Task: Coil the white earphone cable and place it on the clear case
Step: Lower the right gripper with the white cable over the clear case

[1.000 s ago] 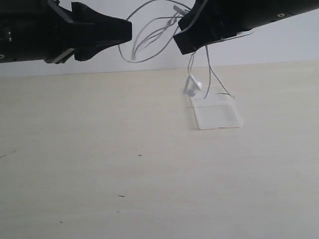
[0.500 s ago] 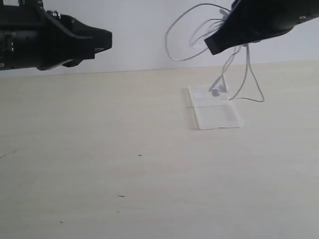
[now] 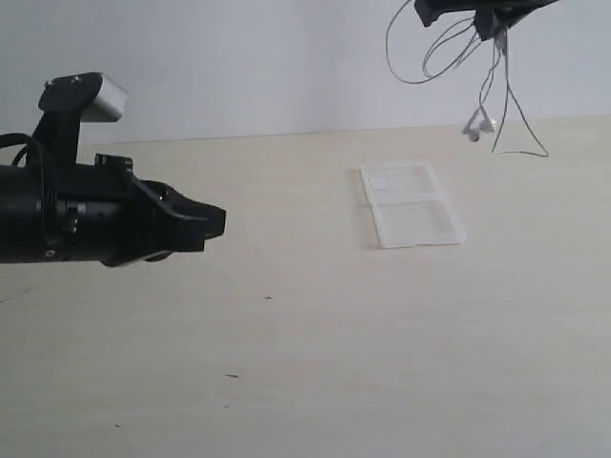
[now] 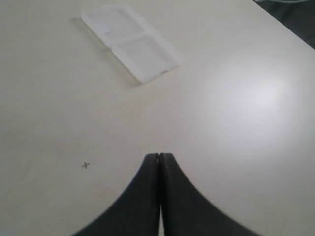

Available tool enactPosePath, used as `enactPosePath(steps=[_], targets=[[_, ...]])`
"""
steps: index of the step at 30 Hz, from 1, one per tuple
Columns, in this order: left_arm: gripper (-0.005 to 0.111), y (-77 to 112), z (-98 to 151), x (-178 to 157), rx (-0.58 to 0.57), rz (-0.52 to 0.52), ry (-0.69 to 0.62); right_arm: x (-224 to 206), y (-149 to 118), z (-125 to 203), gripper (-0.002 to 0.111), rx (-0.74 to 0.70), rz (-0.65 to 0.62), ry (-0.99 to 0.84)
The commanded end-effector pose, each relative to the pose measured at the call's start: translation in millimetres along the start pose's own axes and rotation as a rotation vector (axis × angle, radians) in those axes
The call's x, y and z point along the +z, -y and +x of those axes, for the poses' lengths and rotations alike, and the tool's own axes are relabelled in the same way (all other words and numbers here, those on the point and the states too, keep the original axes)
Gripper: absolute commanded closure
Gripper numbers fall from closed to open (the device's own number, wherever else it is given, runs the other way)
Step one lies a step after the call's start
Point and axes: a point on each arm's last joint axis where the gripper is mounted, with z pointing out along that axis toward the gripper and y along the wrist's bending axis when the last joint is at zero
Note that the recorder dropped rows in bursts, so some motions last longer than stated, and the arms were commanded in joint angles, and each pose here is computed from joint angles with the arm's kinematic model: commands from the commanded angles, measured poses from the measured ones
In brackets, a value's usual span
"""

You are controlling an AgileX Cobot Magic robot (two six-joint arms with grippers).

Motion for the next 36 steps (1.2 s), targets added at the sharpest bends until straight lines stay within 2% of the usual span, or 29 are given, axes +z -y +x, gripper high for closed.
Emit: enactPosePath(steps=[1,4,10,15,24,36], targets=[[0.107,4.4,18,0,-0.038,0.076,-0.058,53,9,-15,0.108,0.075,-0.225,-0.077],[0.107,5.0,35,-1,-0.057,0.106,-0.107,94,11,-24,0.108,0.148,-0.326,-0.145],[0.107,1.0,67,-4,-0.099,0.1,-0.198,138,11,-31,0.108,0.306,-0.252,-0.175],[0.107,-0.4,83,-6,-0.117,0.098,-0.244,168,4,-25,0.108,0.318,-0.253,-0.2],[0.107,3.5,98,-10,-0.122,0.151,-0.299,213,-5,-14,0.108,0.339,-0.23,-0.215],[0.107,4.0,102,-11,-0.111,0.161,-0.318,220,-1,-24,0.108,0.372,-0.191,-0.084]])
